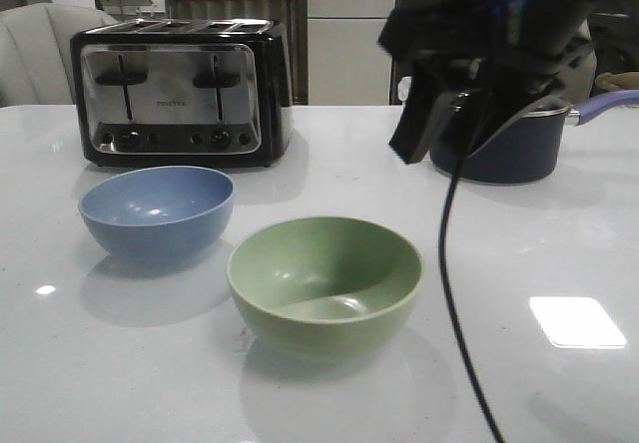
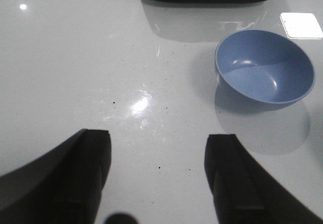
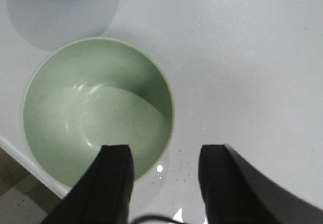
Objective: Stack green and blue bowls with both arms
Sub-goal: 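Push the green bowl toward the table center, then lift the right gripper away, then lower the left gripper and grasp the rim of the light blue bowl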
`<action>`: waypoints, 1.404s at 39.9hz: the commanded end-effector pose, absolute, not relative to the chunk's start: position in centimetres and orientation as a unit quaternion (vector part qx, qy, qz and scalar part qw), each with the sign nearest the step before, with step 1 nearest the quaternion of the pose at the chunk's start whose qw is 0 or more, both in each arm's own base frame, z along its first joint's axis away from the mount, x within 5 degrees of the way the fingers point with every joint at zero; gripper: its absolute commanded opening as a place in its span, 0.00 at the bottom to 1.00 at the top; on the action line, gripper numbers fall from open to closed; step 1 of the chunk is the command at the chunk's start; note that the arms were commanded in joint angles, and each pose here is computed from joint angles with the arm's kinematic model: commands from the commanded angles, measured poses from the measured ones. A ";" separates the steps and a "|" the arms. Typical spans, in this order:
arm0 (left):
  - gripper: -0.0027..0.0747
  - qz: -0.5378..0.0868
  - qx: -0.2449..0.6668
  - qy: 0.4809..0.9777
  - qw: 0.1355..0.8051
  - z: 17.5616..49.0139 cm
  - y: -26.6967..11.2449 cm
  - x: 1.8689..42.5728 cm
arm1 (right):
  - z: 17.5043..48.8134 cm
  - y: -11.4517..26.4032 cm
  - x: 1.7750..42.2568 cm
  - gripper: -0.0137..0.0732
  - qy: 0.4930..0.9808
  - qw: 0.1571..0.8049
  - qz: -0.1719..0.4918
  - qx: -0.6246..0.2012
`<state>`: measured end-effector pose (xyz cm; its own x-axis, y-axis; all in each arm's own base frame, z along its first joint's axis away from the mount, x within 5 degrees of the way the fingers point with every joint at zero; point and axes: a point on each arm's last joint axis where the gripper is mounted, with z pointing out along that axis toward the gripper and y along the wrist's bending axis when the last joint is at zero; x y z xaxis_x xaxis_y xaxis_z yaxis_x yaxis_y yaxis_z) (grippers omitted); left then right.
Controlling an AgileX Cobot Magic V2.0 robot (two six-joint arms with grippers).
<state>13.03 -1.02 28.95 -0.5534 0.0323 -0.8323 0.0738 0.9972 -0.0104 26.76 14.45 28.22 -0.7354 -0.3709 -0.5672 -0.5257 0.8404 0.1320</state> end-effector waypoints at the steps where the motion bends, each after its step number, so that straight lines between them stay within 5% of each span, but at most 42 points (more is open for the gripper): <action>1: 0.65 -0.029 0.022 0.855 0.518 30.5 -1.1 13.6 | 31.3 13.1 24.2 0.65 0.887 0.357 0.145 -0.256; 28: 0.65 -0.029 0.023 0.855 0.518 30.5 -1.1 13.6 | 29.0 6.7 11.1 0.65 0.838 0.456 0.148 -0.260; 50: 0.65 -0.053 0.123 0.868 0.478 31.7 -4.4 17.5 | 28.9 6.3 10.0 0.65 0.838 0.453 0.151 -0.265; 56: 0.76 -0.052 0.134 0.891 0.430 31.3 -5.8 21.6 | 28.9 6.3 10.0 0.65 0.838 0.453 0.151 -0.265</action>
